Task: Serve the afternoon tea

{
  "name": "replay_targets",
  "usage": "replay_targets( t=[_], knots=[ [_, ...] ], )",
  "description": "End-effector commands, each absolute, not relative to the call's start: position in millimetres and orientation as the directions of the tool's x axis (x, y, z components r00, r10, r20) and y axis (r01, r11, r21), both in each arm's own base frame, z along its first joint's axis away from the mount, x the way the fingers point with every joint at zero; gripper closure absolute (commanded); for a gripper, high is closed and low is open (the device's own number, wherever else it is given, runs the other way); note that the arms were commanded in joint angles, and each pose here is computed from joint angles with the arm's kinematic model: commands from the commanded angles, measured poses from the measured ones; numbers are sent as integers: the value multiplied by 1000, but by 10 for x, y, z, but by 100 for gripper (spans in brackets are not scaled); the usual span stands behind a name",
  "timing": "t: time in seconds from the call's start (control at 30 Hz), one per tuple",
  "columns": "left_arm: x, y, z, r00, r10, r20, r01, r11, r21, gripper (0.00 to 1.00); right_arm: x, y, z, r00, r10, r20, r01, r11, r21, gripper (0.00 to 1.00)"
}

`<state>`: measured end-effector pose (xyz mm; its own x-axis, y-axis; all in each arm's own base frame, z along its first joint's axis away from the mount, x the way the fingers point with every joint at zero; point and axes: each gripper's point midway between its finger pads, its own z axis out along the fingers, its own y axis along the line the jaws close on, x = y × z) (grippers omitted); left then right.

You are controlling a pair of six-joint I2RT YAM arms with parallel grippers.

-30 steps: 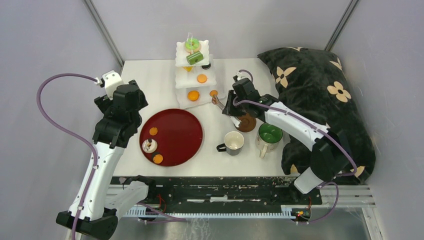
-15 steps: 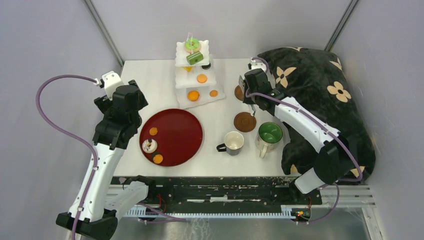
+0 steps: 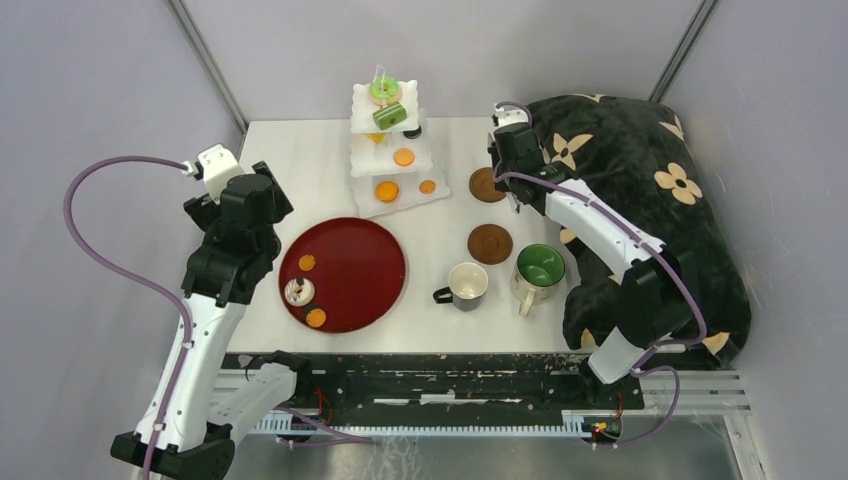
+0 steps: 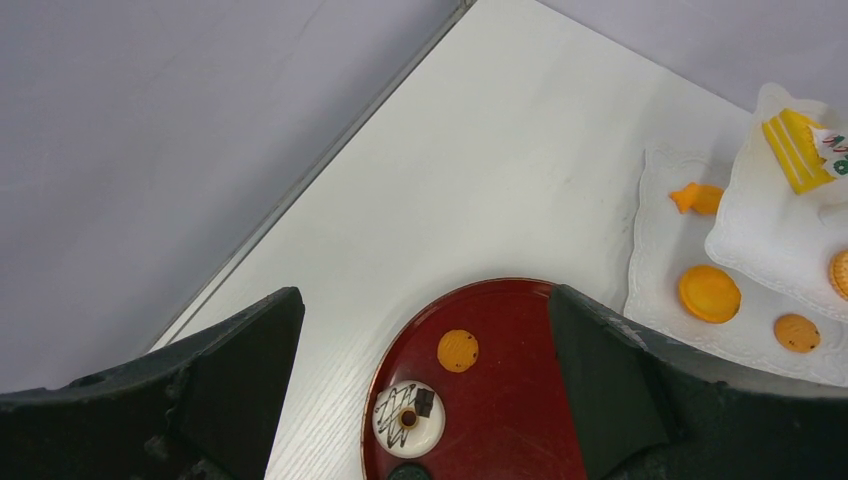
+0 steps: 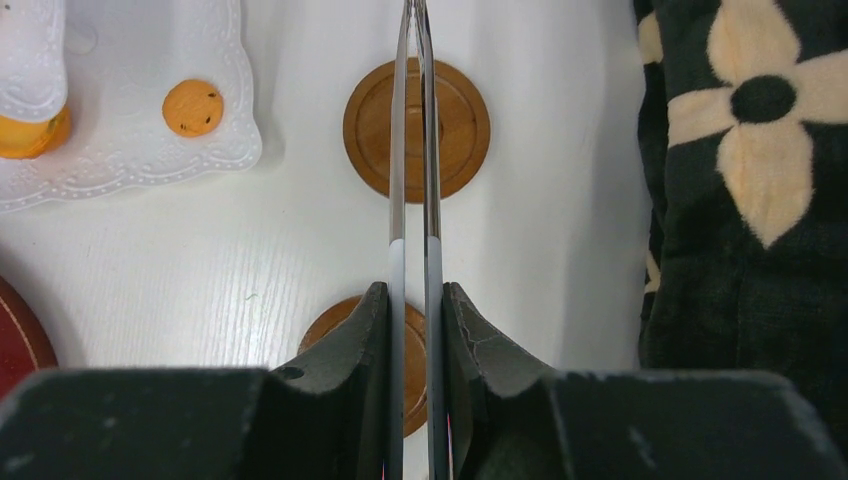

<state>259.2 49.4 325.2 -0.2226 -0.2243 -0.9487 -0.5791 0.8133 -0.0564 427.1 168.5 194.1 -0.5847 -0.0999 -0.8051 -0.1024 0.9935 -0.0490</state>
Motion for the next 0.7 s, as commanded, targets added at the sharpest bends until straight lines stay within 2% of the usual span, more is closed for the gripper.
replay_targets(
  t=[0.0,0.17,0.33,0.43,0.67],
  knots=[
    [2601,520,3381,-178,-212,-961,-576,814,-73,1,4547,1611,2390,-400,-136,-907,-71,991,-118,89],
    [2603,508,3368,-176,-218,-960,-572,816,-80,1,4810,1416,2167,-302,-209,-930,-74,978,-195,89],
    [2597,501,3379,-177,-222,-959,-569,818,-85,1,5143,1232,1876,-359,-180,-916,-62,984,-169,88],
    [2558,523,3407,-168,-224,-960,-575,814,-89,1,5295,1153,1693,-391,-221,-893,-80,975,-207,87],
    [2544,514,3380,-177,-233,-956,-575,813,-92,1,5532,863,1273,-460,-296,-837,-34,948,-317,79]
  ],
)
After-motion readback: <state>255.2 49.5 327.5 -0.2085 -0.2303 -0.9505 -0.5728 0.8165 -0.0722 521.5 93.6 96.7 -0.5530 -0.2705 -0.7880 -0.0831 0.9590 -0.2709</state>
